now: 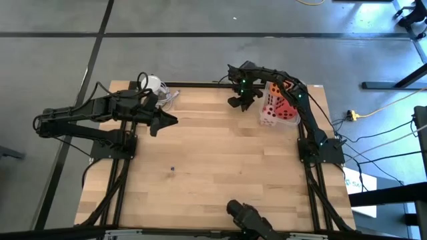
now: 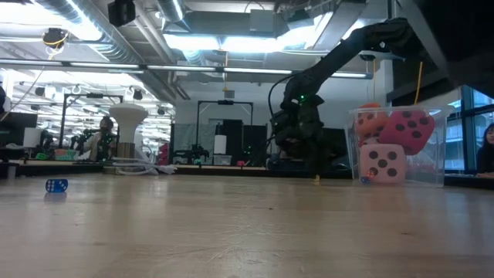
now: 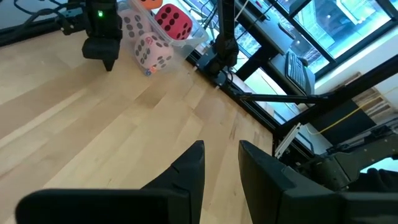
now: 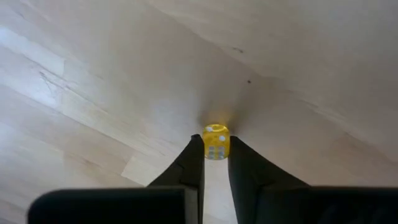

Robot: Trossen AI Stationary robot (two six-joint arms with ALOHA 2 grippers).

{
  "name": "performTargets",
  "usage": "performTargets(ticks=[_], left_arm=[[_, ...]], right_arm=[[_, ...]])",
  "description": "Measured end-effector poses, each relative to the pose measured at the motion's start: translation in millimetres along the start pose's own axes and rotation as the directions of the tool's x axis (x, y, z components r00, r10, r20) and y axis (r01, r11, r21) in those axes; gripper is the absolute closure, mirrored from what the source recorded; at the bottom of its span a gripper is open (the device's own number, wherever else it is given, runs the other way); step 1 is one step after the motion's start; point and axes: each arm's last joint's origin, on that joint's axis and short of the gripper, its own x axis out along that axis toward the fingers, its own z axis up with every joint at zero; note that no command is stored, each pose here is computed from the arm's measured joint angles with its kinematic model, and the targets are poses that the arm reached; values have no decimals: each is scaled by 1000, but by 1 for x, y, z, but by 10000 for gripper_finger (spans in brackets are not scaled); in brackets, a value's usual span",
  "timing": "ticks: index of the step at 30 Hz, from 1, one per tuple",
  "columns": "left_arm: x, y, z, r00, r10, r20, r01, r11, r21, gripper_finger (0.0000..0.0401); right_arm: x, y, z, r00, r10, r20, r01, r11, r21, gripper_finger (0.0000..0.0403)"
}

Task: Pick & Place Dice
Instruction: Put the small yellow die into the container

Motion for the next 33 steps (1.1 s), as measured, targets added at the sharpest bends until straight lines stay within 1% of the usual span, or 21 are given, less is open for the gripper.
performTargets(ticks=[5, 9, 13, 18, 26, 33], left_arm=[[0, 0, 0, 1000, 0, 0, 0, 1000, 1, 311], [0, 0, 0, 1000, 0, 0, 0, 1000, 7, 311], [0, 0, 0, 1000, -2, -2, 2, 1000, 8, 311], [0, 0, 0, 1000, -8, -7, 8, 1000, 15, 311], [0, 0, 0, 1000, -8, -7, 8, 1000, 19, 311], [0, 0, 0, 1000, -8, -8, 8, 999, 31, 311]], right_arm=[[1, 3, -5, 999, -14, -43, 13, 1000, -28, 360], [4, 10, -11, 996, -27, -84, 20, 996, -82, 360], [5, 19, -17, 994, -12, -109, -2, 991, -131, 360], [-2, 34, -28, 995, -18, -99, -3, 978, -211, 360], [-2, 52, -42, 992, -46, -121, 7, 953, -302, 360], [-16, 66, -55, 998, -18, -68, -8, 930, -367, 360]])
